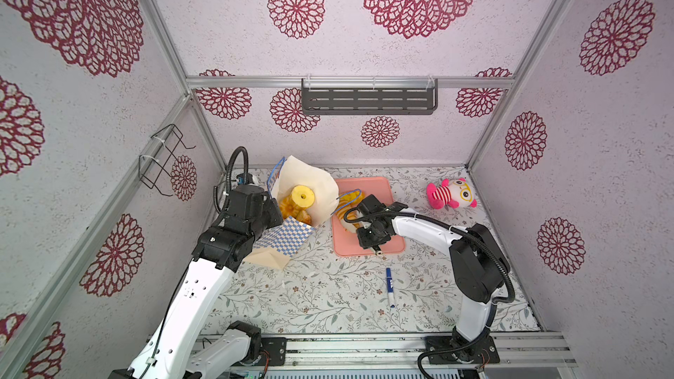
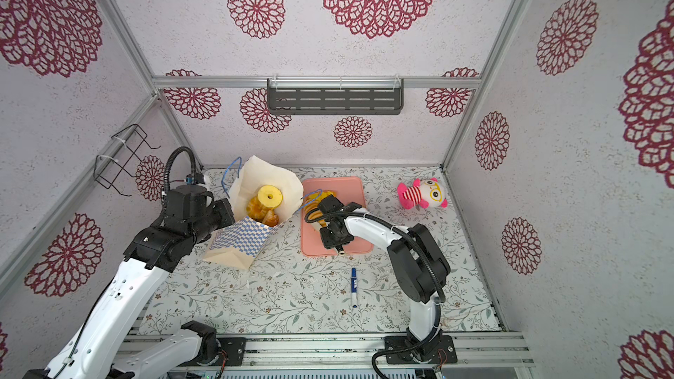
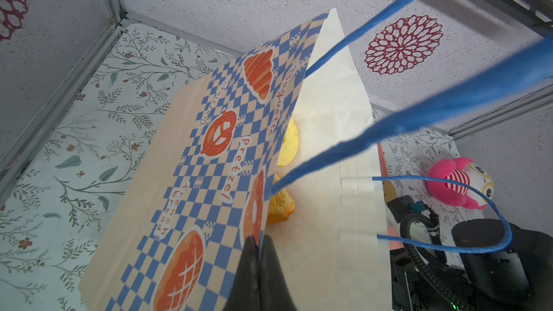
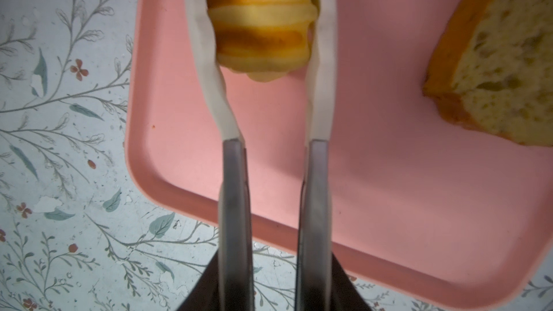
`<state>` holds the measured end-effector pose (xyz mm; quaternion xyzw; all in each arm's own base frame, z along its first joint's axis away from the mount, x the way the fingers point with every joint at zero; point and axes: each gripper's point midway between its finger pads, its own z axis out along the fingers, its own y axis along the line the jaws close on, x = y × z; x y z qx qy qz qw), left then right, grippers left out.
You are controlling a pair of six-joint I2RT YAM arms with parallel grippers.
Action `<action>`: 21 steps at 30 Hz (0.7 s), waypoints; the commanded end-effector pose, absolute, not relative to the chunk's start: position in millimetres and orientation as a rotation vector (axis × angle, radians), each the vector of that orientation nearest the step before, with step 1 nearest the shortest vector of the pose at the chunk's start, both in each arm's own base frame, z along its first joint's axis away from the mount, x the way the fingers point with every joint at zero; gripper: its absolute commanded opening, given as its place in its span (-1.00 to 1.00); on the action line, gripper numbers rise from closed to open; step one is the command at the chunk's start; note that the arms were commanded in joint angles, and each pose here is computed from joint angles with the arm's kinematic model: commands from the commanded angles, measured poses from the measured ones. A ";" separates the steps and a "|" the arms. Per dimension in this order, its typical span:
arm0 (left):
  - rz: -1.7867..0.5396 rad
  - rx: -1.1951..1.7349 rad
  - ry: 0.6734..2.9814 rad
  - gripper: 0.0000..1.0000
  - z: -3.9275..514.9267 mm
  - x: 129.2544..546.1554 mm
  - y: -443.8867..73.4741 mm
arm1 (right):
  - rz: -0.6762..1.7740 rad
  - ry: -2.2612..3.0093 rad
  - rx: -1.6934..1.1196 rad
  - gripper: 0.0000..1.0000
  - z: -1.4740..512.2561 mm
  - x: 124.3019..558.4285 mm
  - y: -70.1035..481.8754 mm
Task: Place the fake bread into the paper bag
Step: 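Close the tongs on the striped spiral bun on the tray with the right gripper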
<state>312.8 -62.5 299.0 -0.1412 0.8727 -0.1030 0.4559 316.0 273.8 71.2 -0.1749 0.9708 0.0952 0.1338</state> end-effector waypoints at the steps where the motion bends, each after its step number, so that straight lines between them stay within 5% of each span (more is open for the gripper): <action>1: -0.233 -0.362 2.144 -1.00 298.9 310.6 -55.9 | 0.335 2.724 -0.511 -0.29 104.3 320.2 279.8; 21: -0.241 -0.364 2.139 -1.00 302.5 312.9 -56.8 | 0.367 2.644 -0.369 -0.37 149.6 298.9 230.6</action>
